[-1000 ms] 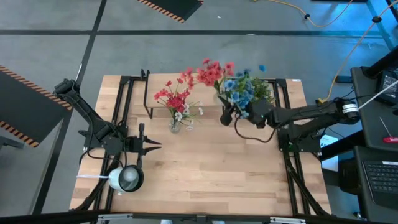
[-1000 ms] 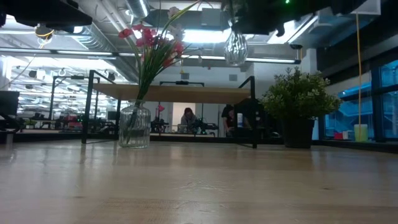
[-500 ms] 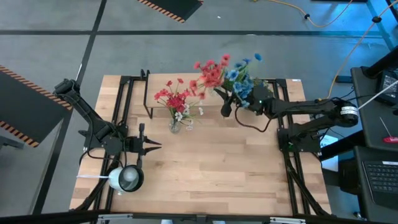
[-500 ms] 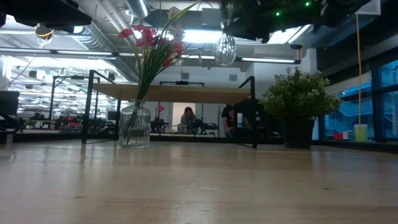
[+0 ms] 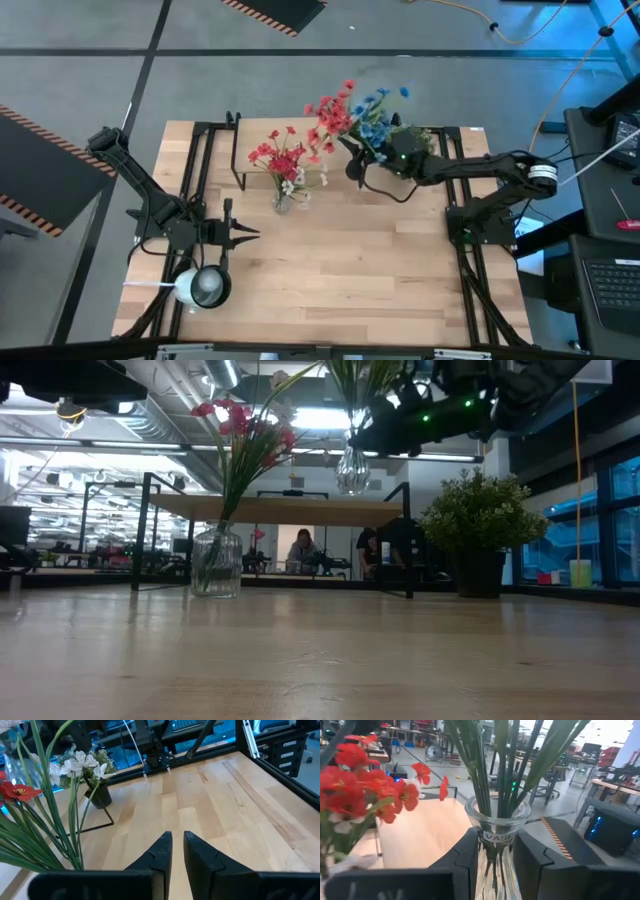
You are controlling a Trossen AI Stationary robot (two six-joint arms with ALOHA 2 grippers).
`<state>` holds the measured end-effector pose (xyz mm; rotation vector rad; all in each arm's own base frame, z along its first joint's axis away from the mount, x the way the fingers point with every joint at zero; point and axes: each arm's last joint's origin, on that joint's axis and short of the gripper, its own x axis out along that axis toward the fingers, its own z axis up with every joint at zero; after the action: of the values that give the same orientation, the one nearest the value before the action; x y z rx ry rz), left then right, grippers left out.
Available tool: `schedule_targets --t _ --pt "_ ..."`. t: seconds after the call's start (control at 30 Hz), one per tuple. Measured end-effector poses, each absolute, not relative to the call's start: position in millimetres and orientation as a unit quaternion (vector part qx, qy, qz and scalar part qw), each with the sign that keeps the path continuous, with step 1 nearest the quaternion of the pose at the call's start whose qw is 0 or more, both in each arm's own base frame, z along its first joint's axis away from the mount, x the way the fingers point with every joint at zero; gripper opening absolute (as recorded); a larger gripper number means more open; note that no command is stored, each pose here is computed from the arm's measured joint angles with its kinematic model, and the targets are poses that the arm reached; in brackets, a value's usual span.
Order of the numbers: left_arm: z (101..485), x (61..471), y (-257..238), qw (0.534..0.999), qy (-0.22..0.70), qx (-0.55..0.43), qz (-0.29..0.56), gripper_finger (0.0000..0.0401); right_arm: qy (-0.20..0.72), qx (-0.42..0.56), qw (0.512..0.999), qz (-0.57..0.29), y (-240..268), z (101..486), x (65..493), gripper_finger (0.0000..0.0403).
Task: Pick and place flowers into a vace then onto a shelf
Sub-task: Put the right transparent vase on the shelf
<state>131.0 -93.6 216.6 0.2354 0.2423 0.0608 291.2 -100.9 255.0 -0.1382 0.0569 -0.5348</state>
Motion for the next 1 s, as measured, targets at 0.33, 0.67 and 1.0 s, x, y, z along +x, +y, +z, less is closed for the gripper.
schedule_targets --t 0.33,0.67,1.0 --pt "217 131 -93 0.982 0.121 0.144 0.03 0.0041 0.047 -0.064 0.951 -0.297 -114 236 298 0.0087" --pt "217 131 -92 0.978 0.119 0.166 0.046 0.004 0.038 -0.05 0.949 -0.309 -121 237 296 0.0087" --pt "217 131 -92 0.978 0.119 0.166 0.046 0.0036 0.044 -0.051 0.954 -0.294 -120 235 296 0.0087"
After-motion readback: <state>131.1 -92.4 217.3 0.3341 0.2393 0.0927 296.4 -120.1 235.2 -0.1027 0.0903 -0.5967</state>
